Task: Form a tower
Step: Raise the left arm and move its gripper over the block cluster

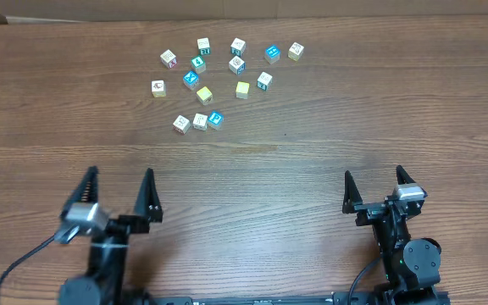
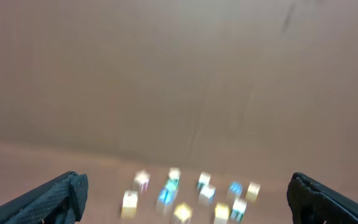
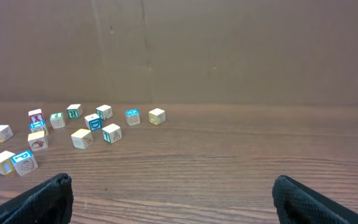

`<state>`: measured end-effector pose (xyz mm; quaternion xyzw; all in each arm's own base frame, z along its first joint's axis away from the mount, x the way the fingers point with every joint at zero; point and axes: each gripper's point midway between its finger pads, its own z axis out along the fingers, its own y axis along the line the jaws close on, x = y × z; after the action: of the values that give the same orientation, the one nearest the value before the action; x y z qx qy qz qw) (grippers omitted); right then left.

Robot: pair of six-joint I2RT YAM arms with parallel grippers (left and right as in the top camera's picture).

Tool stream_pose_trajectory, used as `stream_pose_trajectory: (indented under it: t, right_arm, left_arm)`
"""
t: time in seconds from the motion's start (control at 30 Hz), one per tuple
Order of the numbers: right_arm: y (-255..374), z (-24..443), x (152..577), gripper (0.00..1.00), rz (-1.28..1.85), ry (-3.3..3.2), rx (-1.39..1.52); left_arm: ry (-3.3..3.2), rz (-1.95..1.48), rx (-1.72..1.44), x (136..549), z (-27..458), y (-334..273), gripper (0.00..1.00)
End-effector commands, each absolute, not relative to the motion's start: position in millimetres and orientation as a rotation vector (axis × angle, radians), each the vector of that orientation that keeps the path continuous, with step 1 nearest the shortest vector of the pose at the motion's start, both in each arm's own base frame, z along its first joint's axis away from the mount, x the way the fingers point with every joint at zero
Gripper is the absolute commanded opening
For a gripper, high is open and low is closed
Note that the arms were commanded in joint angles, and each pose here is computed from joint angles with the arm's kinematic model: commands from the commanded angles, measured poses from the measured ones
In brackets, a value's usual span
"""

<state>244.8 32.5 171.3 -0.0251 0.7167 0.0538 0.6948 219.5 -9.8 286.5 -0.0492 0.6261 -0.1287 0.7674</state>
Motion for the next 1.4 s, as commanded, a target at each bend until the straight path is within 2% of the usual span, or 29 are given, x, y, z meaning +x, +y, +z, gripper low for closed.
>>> stream_pose_trajectory:
  t: [0.0,0.17,0.33,0.53,0.7,0.87,1.03,1.37]
  right_arm:
    - [32,167,246,1.00,0.116,1.608,-0.057]
    - [32,167,246,1.00,0.116,1.608,-0.057]
    - [32,167,246,1.00,0.117,1.608,-0.056]
    - [32,167,246,1.00,0.117,1.608,-0.056]
    - [32,167,246,1.00,0.116,1.608,-0.057]
    - [32,167,246,1.00,0.116,1.608,-0.057]
    - [32,167,246,1.00,0.116,1.608,-0.057]
    - [32,167,246,1.00,0.117,1.608,-0.056]
  left_arm:
    - [1.239,-0.238,-0.025,190,366,-16,0.99]
    - [1.268,-0.182,0.029,180,437,-19,1.00]
    - [1.330,-0.197,0.099,193,495,-29,0.99]
    - [1.438,-0.217,0.126,238,543,-30,0.99]
    - [1.523,-0.219,0.120,299,561,-24,1.00]
    - [1.671,-0.244,0.094,367,541,-17,1.00]
    - [1.839,-0.258,0.066,429,485,-10,1.00]
    - [2.221,-0.330,-0.005,475,355,-10,1.00]
